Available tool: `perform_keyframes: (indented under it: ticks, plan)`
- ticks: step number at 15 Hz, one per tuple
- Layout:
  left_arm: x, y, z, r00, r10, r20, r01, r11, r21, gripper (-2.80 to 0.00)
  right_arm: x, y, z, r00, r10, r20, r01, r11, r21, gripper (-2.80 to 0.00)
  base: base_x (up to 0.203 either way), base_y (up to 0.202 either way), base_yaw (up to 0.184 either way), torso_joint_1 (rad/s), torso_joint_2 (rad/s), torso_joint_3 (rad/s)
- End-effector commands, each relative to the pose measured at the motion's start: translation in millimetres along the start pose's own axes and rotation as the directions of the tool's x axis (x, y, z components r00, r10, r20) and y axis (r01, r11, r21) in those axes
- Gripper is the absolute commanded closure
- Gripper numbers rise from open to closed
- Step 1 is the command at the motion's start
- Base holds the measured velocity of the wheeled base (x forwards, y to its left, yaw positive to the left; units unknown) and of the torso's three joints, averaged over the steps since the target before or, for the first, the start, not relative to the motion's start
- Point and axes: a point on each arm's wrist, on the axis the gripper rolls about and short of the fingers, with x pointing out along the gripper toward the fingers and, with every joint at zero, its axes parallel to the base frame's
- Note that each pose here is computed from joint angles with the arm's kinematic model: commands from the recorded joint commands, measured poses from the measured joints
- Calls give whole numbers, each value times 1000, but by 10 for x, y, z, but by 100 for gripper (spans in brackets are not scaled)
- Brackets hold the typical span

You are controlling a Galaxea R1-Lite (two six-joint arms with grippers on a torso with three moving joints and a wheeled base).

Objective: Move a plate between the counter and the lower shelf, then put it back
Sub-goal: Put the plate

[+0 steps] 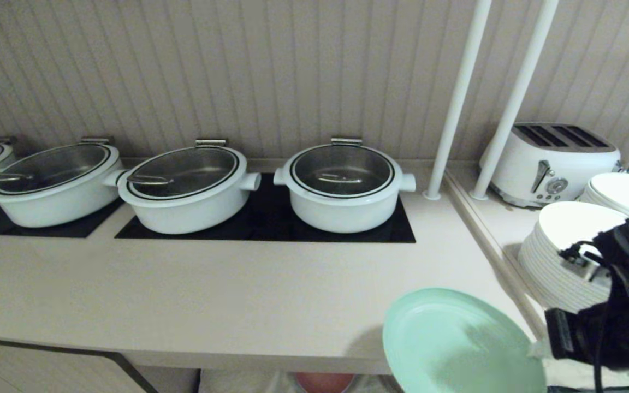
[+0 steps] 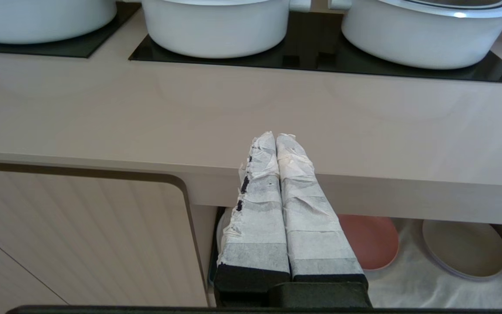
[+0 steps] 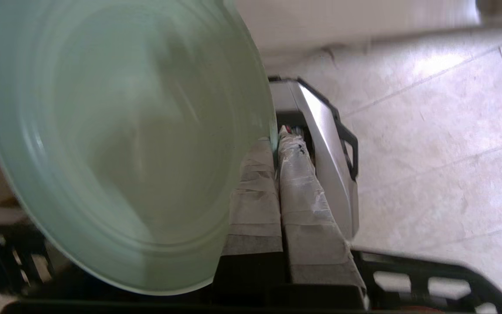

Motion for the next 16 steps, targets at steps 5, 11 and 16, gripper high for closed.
perform_keyframes:
  ticks: [5, 11, 16]
  plan:
    - [0, 0, 0, 1000, 0, 1, 0, 1000, -1, 0, 579, 194, 679, 999, -32, -18, 33, 999, 39, 0, 0, 0, 0, 0, 0, 0]
    - [0, 0, 0, 1000, 0, 1, 0, 1000, -1, 0, 953, 175, 1135, 1000, -13, -13, 14, 997, 79, 0, 0, 0, 0, 0, 0, 0]
    - [0, 0, 0, 1000, 0, 1, 0, 1000, -1, 0, 1195, 91, 1276, 1000, 14, 3, -14, 999, 45, 0, 0, 0, 0, 0, 0, 0]
